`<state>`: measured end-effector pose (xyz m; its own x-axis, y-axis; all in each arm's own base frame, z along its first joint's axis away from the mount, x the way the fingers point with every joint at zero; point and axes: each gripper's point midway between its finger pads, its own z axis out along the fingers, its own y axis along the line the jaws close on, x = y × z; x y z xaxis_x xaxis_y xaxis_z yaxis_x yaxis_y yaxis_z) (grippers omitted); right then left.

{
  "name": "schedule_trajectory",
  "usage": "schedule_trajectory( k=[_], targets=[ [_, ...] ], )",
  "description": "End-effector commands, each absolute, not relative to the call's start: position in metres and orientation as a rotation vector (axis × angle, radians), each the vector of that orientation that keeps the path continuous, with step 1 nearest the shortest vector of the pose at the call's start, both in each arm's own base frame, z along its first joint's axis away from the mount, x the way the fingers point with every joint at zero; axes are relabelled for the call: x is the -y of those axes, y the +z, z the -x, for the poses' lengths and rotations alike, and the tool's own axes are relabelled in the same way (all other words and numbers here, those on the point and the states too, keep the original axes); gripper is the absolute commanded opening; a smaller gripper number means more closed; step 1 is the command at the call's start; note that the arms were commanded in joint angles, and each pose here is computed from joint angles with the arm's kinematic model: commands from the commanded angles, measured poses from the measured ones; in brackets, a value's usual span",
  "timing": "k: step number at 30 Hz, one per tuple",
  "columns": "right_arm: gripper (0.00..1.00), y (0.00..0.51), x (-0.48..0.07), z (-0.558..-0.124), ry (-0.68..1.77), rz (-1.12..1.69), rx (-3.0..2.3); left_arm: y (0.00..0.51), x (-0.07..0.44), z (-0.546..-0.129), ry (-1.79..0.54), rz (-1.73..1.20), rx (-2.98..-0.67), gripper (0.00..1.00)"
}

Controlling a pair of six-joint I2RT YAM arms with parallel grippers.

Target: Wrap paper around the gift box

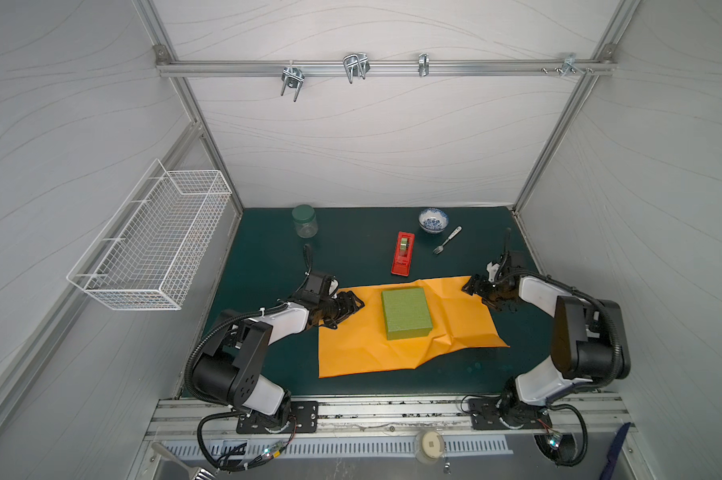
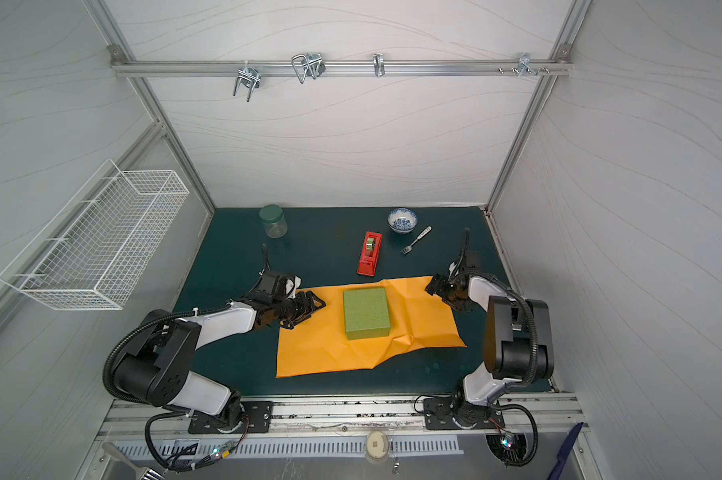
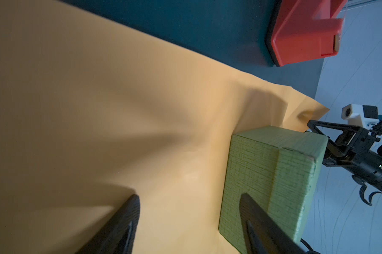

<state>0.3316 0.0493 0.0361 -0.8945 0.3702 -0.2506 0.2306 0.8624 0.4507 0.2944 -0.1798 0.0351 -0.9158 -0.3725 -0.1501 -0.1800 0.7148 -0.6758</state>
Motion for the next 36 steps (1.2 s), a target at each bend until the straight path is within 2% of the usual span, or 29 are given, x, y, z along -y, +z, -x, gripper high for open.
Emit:
schedule_trajectory(
  k=[1,6,12,14,20,30,36],
  targets=[
    [0.78,0.029,-0.055,-0.310,0.641,-0.481,-2.751,0.006,0.154,-0.301,-0.816,0.511,-2.703,0.74],
    [0.65,0.030,-0.055,-0.310,0.649,-0.499,-2.724,-0.006,0.145,-0.312,-0.794,0.567,-2.719,0.74],
    [0.44,0.027,-0.051,-0.311,0.629,-0.542,-2.699,-0.013,0.141,-0.326,-0.778,0.607,-2.727,0.74],
    [0.40,0.026,-0.052,-0.312,0.636,-0.543,-2.698,-0.012,0.138,-0.331,-0.788,0.624,-2.723,0.74],
    [0.37,0.028,-0.055,-0.313,0.657,-0.537,-2.694,-0.020,0.123,-0.321,-0.761,0.670,-2.726,0.73],
    [0.35,0.023,-0.054,-0.311,0.640,-0.544,-2.704,-0.040,0.102,-0.275,-0.718,0.759,-2.742,0.73],
    [0.41,0.021,-0.050,-0.311,0.604,-0.554,-2.713,-0.038,0.102,-0.272,-0.741,0.770,-2.733,0.73]
  ],
)
